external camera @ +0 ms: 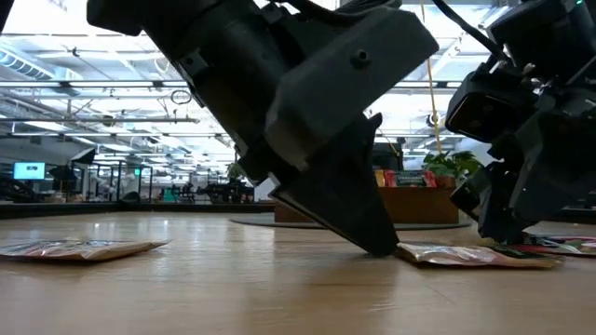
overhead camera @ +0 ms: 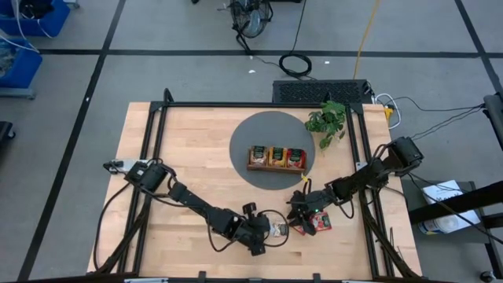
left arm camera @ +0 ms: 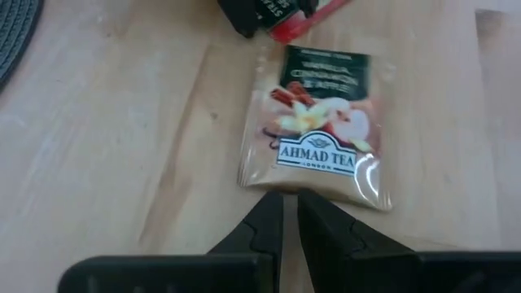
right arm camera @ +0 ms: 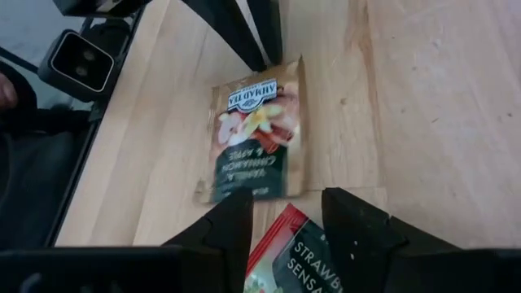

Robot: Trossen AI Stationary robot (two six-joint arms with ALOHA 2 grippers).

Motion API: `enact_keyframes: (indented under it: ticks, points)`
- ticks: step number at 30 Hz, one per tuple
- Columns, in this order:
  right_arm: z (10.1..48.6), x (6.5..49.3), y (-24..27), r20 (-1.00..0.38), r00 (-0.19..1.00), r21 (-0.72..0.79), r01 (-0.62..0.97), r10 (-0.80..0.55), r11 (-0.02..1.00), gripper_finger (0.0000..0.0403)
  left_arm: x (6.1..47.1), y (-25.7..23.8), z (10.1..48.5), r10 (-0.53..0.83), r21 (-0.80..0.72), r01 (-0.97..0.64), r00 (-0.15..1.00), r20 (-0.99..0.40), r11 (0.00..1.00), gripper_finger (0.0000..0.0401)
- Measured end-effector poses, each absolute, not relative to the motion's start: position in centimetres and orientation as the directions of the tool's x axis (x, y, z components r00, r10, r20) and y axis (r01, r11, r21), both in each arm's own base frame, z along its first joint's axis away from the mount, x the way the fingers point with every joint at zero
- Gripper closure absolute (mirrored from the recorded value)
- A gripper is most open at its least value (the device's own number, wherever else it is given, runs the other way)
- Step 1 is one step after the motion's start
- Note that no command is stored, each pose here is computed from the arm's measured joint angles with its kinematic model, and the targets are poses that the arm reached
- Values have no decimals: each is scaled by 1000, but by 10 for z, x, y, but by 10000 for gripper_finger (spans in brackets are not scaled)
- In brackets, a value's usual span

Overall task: Pick & Place Tea
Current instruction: Put the brown tea bag into the left section of the wooden organizer

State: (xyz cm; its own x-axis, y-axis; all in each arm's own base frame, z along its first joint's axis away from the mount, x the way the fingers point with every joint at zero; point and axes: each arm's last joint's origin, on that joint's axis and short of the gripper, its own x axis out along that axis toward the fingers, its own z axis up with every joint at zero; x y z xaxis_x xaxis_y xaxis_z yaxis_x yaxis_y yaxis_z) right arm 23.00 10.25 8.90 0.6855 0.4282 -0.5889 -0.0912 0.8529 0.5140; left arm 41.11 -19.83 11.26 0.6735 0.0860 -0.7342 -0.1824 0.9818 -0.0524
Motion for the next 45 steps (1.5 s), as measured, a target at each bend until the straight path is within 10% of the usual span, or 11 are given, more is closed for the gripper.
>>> enact_keyframes:
  ticks: [11,20,45]
  points:
    - [87,229,102,-603,675,506,-90,426,858,270,412,-195,119,102,-18,-166,686,-720,986,352]
    - [87,228,102,-605,665,509,-101,438,855,270,412,-234,148,-258,-240,141,777,-574,960,352]
    - [82,224,102,-646,609,531,-74,460,844,270,442,-187,86,-159,-323,-73,755,-636,944,353]
